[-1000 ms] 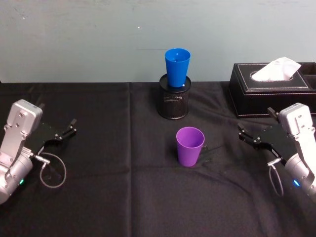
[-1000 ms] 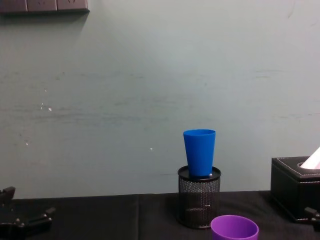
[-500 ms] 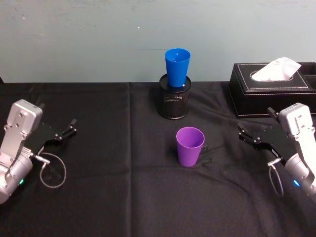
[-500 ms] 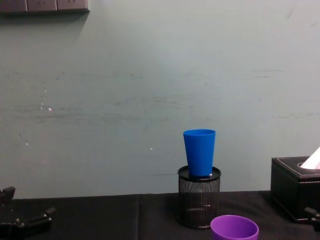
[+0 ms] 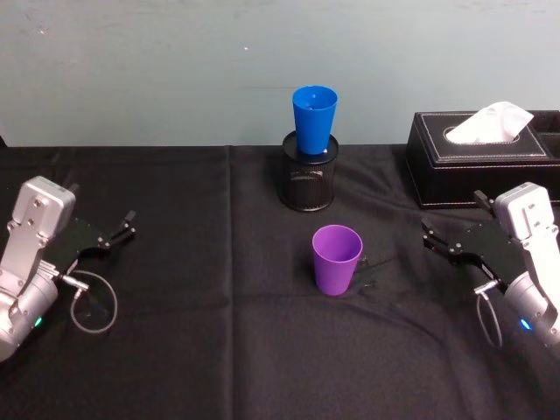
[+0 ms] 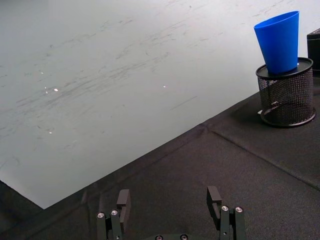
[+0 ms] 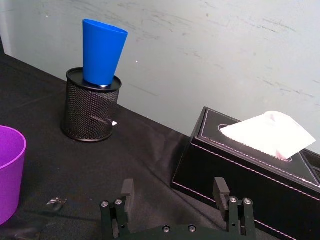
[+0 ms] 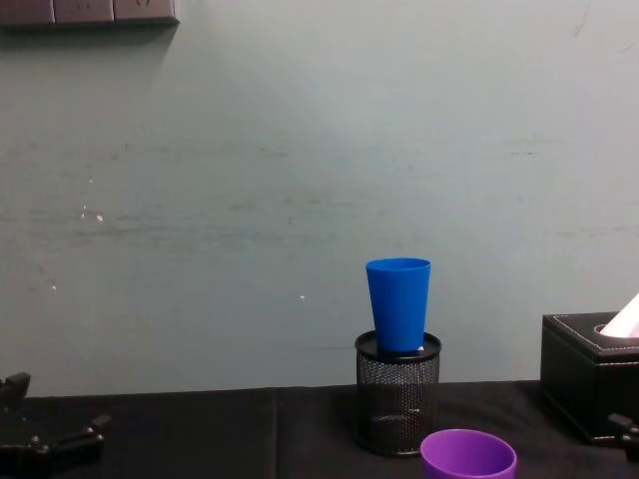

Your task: Pick up one cup with a gripper and tap it against the other cup.

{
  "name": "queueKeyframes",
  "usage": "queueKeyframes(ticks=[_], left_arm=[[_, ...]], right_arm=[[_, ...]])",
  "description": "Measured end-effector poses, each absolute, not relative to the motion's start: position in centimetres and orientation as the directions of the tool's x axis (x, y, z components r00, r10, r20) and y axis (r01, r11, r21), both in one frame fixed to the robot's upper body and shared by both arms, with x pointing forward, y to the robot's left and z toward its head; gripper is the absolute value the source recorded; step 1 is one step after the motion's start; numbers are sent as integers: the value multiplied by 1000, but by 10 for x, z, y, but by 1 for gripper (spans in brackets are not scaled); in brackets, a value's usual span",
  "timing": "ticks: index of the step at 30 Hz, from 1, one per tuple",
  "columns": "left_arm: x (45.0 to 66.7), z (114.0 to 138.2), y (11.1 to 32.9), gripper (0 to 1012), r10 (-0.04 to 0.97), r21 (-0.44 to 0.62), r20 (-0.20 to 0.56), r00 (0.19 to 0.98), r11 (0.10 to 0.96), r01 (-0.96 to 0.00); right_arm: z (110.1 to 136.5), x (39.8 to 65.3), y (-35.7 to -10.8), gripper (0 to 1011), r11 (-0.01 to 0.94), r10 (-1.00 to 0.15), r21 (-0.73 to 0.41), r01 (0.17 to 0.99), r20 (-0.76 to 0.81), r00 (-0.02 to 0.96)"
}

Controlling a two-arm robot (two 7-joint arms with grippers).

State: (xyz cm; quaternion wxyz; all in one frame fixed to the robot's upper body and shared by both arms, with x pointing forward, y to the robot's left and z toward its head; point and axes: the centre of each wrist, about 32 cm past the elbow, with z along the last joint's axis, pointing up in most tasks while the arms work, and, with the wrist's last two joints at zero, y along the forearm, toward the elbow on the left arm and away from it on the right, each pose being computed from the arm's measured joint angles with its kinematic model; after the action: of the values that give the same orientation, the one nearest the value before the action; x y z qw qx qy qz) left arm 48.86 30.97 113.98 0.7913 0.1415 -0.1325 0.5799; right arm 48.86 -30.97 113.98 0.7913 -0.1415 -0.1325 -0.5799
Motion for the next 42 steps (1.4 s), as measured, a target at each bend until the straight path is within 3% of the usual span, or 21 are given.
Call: queueKeyframes(ticks=[16,22,32,42], left_arm=[[489,1140,310,1000,880,70,374,292,287,-955],[489,1140,310,1000,880,70,374,292,287,-955],[489,1140,310,1000,880,70,374,292,287,-955],[489,1140,310,1000,880,70,374,292,287,-955]], right_arm=[[1149,476,-312,1003,327,-902,4,945,301,311],[1149,463,-313,1003,385,-892,5,923,261,370],[1133,442,-312,1003,560,-810,-34,828,189,556],[1118,448,-298,1003,624,-767,-53,780,149,624]])
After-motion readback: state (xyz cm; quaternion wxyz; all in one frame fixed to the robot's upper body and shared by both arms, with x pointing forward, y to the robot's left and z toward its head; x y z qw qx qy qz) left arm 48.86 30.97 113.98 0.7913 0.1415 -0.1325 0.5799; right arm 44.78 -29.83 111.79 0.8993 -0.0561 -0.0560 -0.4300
